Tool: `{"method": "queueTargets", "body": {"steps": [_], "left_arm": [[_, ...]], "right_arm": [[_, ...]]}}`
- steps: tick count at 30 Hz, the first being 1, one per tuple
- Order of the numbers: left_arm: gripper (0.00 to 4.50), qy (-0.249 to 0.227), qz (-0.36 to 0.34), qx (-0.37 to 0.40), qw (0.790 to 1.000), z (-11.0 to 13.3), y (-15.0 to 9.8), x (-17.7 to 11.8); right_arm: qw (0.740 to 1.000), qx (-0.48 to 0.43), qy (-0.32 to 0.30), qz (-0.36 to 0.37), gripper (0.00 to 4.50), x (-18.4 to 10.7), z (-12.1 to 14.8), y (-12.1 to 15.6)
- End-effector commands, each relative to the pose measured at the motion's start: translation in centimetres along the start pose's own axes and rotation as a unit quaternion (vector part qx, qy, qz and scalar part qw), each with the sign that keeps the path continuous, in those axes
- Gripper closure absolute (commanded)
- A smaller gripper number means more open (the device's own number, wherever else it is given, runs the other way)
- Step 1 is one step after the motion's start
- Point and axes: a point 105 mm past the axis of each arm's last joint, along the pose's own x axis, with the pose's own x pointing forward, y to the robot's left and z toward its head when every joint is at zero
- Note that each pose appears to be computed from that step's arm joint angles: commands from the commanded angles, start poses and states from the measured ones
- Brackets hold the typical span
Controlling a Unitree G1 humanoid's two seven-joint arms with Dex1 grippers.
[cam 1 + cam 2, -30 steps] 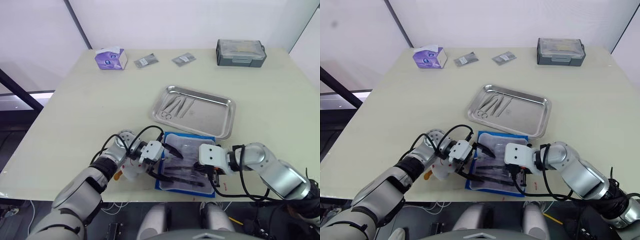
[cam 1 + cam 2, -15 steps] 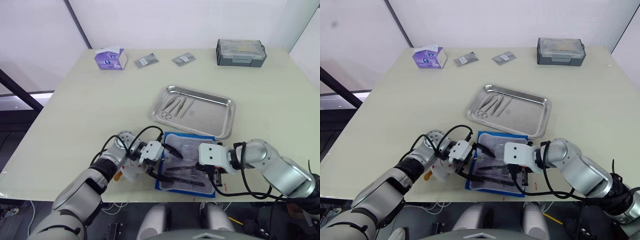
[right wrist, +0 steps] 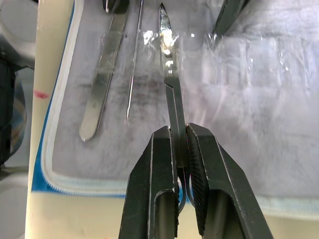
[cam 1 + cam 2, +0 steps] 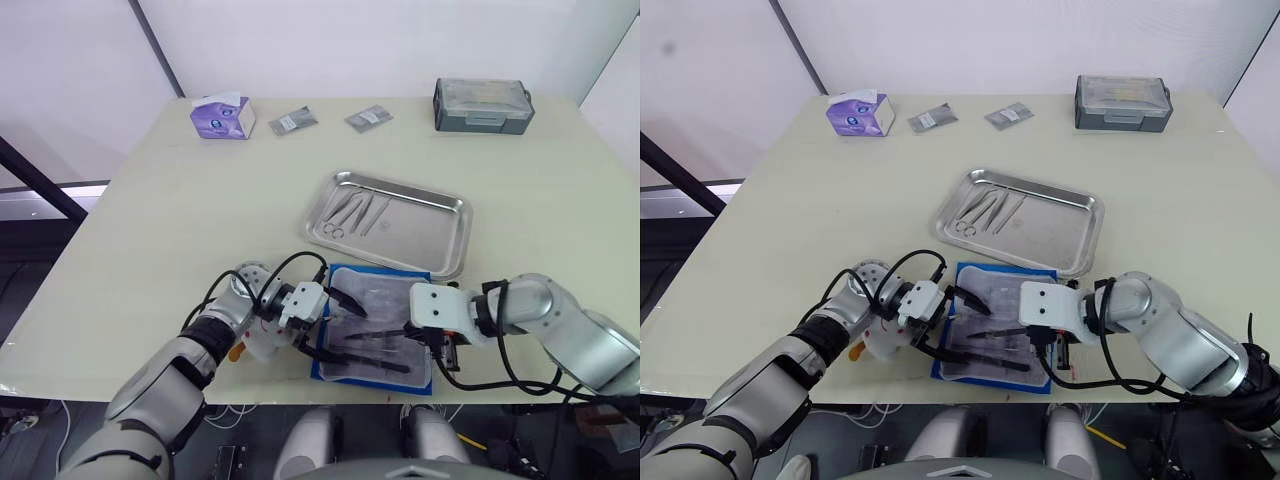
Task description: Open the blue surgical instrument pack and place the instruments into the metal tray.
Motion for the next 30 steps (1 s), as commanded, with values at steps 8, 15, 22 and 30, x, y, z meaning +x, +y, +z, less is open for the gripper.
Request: {"method": "queueTargets", "body": {"steps": [8, 15, 22, 30], "left_arm": [[0.0, 0.042, -0.087, -0.077, 0.992, -3.6, -4.3, 2.0], [0.0, 0.043, -0.085, -0.078, 0.992, -3.6, -4.2, 1.9], [0.0, 0.043, -0.083, -0.077, 0.993, -3.7, -4.0, 1.9], [0.0, 0.043, -0.08, -0.078, 0.993, -3.7, -3.9, 1.9]], "right_arm": [[0.999, -0.011, -0.002, -0.037, 4.48, -2.7, 0.3, -0.6], [0.999, 0.004, 0.024, -0.046, 4.48, -4.4, -1.2, 0.1], [0.998, 0.019, 0.024, -0.056, 4.48, -6.1, -2.5, 0.7], [0.991, 0.066, -0.022, -0.115, 4.48, -7.8, -2.8, -0.6]]}}
